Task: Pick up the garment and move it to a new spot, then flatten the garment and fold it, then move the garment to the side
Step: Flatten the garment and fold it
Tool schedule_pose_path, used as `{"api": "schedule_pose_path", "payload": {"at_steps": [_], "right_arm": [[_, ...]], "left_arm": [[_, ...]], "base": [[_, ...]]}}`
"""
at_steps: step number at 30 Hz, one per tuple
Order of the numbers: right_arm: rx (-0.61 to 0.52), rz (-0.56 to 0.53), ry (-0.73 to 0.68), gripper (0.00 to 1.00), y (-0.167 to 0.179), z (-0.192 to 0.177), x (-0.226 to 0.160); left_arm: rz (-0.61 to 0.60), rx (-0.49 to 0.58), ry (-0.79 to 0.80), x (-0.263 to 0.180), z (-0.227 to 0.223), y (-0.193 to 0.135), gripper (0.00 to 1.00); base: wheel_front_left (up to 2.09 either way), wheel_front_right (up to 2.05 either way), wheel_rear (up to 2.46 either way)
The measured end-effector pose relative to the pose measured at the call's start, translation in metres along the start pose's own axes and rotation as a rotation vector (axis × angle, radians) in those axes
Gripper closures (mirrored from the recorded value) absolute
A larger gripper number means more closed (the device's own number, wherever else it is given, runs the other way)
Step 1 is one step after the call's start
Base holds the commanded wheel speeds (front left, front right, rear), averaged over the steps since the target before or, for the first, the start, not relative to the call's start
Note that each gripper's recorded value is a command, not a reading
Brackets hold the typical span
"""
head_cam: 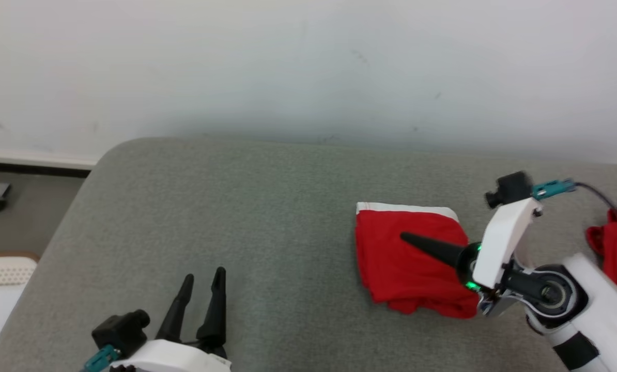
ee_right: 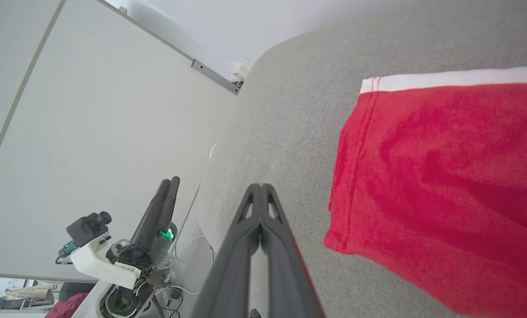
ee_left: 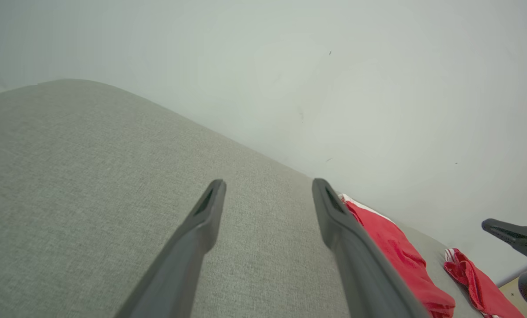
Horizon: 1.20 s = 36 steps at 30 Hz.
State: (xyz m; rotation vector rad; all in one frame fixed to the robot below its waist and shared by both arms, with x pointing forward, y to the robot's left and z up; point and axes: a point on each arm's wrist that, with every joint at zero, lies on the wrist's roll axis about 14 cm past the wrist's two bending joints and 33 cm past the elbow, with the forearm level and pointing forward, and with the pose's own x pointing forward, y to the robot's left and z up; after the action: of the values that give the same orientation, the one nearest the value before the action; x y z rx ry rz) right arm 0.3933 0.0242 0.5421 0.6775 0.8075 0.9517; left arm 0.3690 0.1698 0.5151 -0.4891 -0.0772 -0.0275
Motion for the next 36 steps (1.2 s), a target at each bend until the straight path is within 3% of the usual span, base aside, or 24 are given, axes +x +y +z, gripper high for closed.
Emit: {"api": "schedule_pose_path", "payload": {"at_steps": [1, 2, 6, 9, 12, 18, 23, 29, 34, 36], "right_arm": [[-0.024, -0.004, -0.051, 0.16, 0.002, 0.010, -0.007], [-0.050, -0.010, -0.091, 0.00, 0.004, 0.017, -0.015], [-0.171, -0.051, -0.295, 0.00, 0.009, 0.050, -0.049], [-0.198, -0.097, -0.495, 0.00, 0.002, 0.074, -0.079], [-0.327, -0.135, -0.643, 0.00, 0.011, 0.089, -0.104], [-0.521, -0.321, -0.859, 0.00, -0.014, 0.091, -0.159], [-0.592, -0.449, -0.956, 0.00, -0.036, 0.071, -0.184], [-0.523, -0.559, -1.038, 0.00, -0.065, 0.040, -0.200], [-0.588, -0.639, -1.016, 0.00, -0.073, 0.022, -0.203], [-0.559, -0.648, -1.020, 0.00, -0.076, 0.014, -0.200]], "left_arm": [[-0.008, 0.005, -0.004, 0.001, 0.002, -0.002, 0.00], [-0.017, 0.009, -0.008, 0.003, 0.003, -0.004, 0.00], [-0.052, 0.037, -0.031, 0.011, 0.012, -0.013, 0.00], [-0.088, 0.061, -0.046, 0.017, 0.017, -0.023, 0.00], [-0.114, 0.076, -0.070, 0.024, 0.024, -0.031, 0.00], [-0.141, 0.115, -0.111, 0.034, 0.036, -0.039, 0.00], [-0.127, 0.156, -0.127, 0.035, 0.038, -0.036, 0.00], [-0.153, 0.197, -0.125, 0.034, 0.033, -0.037, 0.00], [-0.137, 0.221, -0.089, 0.026, 0.020, -0.030, 0.00], [-0.125, 0.217, -0.075, 0.022, 0.015, -0.026, 0.00]], "base": [[0.00, 0.00, 0.00], [0.00, 0.00, 0.00], [0.00, 0.00, 0.00], [0.00, 0.00, 0.00], [0.00, 0.00, 0.00], [0.00, 0.00, 0.00], [0.00, 0.00, 0.00], [0.00, 0.00, 0.00], [0.00, 0.00, 0.00], [0.00, 0.00, 0.00]]}}
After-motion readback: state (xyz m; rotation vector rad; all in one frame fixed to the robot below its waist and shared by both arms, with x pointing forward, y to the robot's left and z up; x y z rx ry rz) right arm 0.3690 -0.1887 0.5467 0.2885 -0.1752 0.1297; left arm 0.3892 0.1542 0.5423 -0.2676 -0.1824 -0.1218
